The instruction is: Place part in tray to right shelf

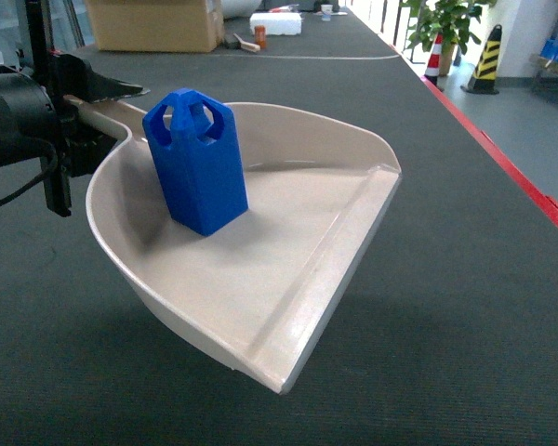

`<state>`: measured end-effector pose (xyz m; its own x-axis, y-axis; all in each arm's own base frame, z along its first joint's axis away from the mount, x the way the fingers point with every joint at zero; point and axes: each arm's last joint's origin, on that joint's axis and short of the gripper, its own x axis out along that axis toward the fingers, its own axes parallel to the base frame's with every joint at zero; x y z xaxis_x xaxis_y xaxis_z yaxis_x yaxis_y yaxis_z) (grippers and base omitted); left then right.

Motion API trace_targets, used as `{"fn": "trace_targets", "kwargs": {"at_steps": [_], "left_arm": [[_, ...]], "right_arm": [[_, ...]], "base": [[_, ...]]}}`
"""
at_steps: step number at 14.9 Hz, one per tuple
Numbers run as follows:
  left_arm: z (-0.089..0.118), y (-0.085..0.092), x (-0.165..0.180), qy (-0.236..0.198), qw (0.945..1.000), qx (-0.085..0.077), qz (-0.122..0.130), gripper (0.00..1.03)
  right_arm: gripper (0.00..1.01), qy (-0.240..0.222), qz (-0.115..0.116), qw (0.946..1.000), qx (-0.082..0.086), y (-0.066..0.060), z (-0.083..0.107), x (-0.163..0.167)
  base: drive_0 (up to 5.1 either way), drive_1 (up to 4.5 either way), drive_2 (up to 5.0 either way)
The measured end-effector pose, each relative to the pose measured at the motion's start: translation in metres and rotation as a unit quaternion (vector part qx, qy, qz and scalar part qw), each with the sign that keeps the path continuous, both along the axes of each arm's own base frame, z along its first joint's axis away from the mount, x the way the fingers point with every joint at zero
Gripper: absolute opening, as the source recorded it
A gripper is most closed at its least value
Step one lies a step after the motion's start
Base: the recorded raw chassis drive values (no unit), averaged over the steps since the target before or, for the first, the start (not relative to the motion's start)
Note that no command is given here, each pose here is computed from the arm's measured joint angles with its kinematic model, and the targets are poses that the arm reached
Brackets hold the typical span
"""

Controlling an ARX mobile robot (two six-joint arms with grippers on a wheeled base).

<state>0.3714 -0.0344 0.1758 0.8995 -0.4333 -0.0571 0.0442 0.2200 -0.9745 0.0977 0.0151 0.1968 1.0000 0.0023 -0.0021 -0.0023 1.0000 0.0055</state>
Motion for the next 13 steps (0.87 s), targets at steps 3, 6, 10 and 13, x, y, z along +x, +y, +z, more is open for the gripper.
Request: {"fn": "trace_targets", "kwargs": {"at_steps": [3,6,10,13], "left_arm": [[0.0,-0.0012,-0.0002,0.0,1.0,0.0,-0.003,0.15],[0.0001,-0.0021,-0.0002,0.0,1.0,0.0,-0.005,0.15],[0.0004,-0.0021,-0.0004,0.0,1.0,0.0,-0.005,0.15],[0.0006,-0.0021,-0.0004,0.0,1.0,0.0,-0.005,0.15]], "right_arm": [[1.0,0.001,0.0,1.0,0.0,0.0,-0.0002,0.0],[0.98,0.0,0.0,1.0,0.0,0.0,-0.0001,0.0],[0.98,0.0,0.0,1.0,0.0,0.0,-0.0001,0.0],[0.98,0.0,0.0,1.0,0.0,0.0,-0.0001,0.0]], "base": [[4.7,-2.74,-2.7],[5.0,-2.43,-2.4],[5.0,-2.8,-1.9],[4.9,-3.34,-1.5]]}}
